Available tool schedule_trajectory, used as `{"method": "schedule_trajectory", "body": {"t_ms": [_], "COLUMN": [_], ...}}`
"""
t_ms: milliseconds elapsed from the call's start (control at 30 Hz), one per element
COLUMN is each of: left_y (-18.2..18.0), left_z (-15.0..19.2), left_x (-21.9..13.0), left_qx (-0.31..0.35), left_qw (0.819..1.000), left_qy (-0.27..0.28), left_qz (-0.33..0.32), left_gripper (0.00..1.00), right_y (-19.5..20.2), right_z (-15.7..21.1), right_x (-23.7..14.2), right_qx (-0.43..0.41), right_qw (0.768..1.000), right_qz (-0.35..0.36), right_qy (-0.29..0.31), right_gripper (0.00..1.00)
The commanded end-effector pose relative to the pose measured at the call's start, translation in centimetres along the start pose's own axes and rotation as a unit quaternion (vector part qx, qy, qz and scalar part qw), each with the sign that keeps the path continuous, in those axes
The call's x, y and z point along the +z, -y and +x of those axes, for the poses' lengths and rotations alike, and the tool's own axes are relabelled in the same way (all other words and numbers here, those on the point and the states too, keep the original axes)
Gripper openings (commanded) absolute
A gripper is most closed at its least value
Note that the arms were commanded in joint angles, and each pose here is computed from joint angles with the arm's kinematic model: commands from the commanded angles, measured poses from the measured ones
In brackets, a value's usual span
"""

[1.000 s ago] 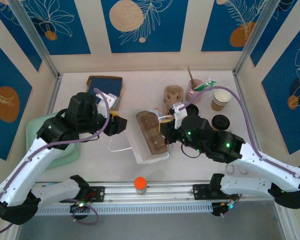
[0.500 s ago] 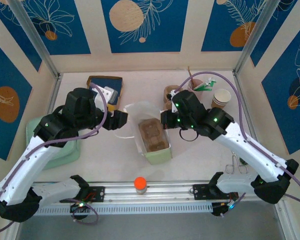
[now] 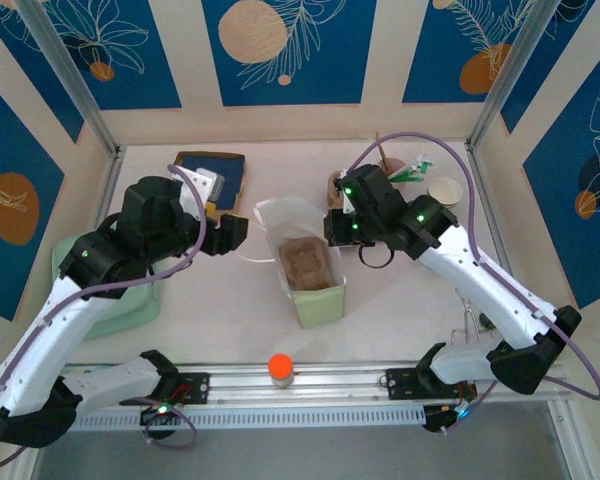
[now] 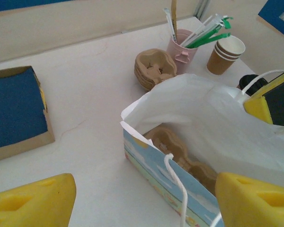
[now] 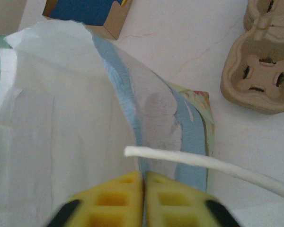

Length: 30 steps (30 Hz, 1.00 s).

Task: Pack the takeout coffee

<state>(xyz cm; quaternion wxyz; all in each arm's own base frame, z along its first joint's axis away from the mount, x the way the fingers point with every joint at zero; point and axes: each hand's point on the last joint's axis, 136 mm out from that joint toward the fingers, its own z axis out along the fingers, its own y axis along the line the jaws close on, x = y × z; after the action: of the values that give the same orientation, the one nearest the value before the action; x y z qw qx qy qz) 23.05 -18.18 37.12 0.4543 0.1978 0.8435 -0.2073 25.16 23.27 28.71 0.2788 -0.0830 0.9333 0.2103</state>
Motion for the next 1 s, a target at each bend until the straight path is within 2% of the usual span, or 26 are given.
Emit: {"method": "schedule_trajectory", "body": {"t_ms": [0,33,133,300,500,600,667,700,967], "left_y": [-0.4,-0.5,-0.7,-0.9,-1.6,-1.9,-2.0,-2.1,-2.1], "left_z": [0.1,0.5,1.6,3.0,4.0,4.6,5.0,5.1,5.7], "left_x": [-0.2,0.1,0.9,1.6,1.8,2.1,2.3,2.3,2.2], "left_qx": [-0.005,-0.007,-0.013,-0.021,-0.033,-0.039,-0.041,-0.044,-0.054], "left_qw": [1.000,1.000,1.000,1.000,0.999,0.999,0.999,0.999,0.998], "left_qy": [0.012,0.008,0.001,-0.005,0.004,0.003,0.001,0.002,0.023], "left_qz": [-0.011,-0.013,-0.013,-0.015,-0.024,-0.028,-0.030,-0.032,-0.021], "left_gripper": [0.78,0.78,0.78,0.79,0.80,0.80,0.80,0.81,0.81], "right_y": [0.0,0.0,-0.3,-1.1,-0.2,0.4,0.8,1.0,6.0], "right_z": [-0.5,-0.5,-0.8,-1.5,-2.3,-2.8,-3.1,-3.3,-4.2], "right_x": [-1.2,-1.5,-2.9,-5.6,-9.4,-11.1,-12.1,-12.7,-15.3], "right_qx": [-0.016,-0.019,-0.029,-0.047,-0.031,-0.017,-0.006,-0.002,0.082], "right_qw": [1.000,1.000,0.999,0.998,0.997,0.996,0.995,0.995,0.987], "right_qz": [0.007,0.011,0.019,0.024,0.047,0.051,0.053,0.054,0.073], "right_qy": [0.000,0.001,0.008,0.022,0.050,0.071,0.079,0.085,0.115], "right_gripper": [0.28,0.36,0.53,0.61,0.64,0.72,0.93,0.99,0.99]}}
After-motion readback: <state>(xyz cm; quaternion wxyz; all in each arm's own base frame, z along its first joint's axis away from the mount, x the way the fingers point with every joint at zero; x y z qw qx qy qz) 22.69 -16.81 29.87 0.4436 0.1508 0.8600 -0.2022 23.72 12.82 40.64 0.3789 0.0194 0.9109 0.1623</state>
